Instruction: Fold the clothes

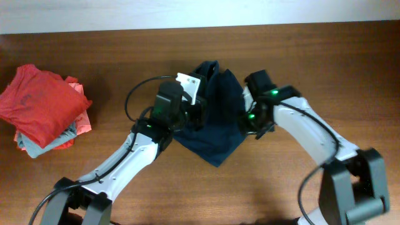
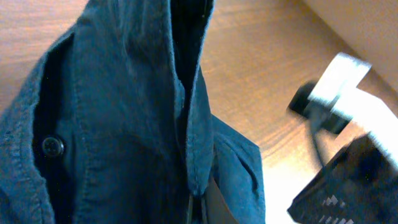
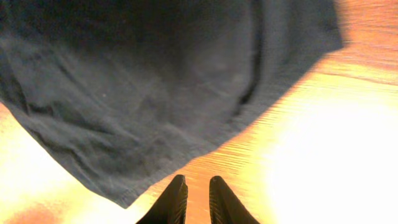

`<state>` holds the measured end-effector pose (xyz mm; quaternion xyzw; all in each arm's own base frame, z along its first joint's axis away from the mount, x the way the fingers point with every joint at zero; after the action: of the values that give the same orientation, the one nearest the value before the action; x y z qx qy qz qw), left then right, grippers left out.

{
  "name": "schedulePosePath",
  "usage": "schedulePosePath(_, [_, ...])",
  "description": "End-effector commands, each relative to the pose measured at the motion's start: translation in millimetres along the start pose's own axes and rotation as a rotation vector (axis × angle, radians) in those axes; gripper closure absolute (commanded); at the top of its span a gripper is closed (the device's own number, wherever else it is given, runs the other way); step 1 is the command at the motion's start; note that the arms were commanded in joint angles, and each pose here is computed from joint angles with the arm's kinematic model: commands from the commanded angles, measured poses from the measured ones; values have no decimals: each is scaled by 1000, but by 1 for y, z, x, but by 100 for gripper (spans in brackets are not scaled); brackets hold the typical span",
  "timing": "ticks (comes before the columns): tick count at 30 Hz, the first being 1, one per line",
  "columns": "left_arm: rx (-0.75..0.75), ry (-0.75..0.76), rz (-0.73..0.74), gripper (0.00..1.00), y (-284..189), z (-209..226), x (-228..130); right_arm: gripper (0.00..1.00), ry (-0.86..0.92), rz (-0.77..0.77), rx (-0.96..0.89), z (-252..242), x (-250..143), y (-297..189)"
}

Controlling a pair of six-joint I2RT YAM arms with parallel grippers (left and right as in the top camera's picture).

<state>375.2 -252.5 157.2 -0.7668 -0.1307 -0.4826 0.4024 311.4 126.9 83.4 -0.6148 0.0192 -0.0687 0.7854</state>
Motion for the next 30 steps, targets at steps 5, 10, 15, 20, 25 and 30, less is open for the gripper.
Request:
schedulePosePath(5, [-79,31,75,99,25,-37,-24,81,28,-37,-25,-15,2,-19])
schedulePosePath(10, [-121,46,152,87,43,-57,-54,81,53,-46,-71,-22,2,-20])
schedulePosePath(15, [-167,75,170,56,49,-81,-64,77,61,-50,-103,-28,2,-20])
schedulePosePath(20, [-182,169,152,36,47,-87,-60,71,62,-43,-106,-28,0,-20])
schedulePosePath(25, [-22,158,100,36,24,-37,-29,58,61,-47,-104,-28,1,-20])
schedulePosePath(30, [172,81,69,36,-9,36,-9,43,53,-135,-66,-21,23,-21])
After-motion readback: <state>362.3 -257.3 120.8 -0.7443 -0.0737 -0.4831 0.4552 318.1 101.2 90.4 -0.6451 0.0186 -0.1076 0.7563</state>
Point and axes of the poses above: each gripper's point midway between its finger pads, its own y axis out along the fingers, its own z axis along the line the jaws close on, x = y × z, the point moved 1 cm from there along -y, back along the fingers, and after that the axes turned 9 degrees about y, right-handed, at the moved point
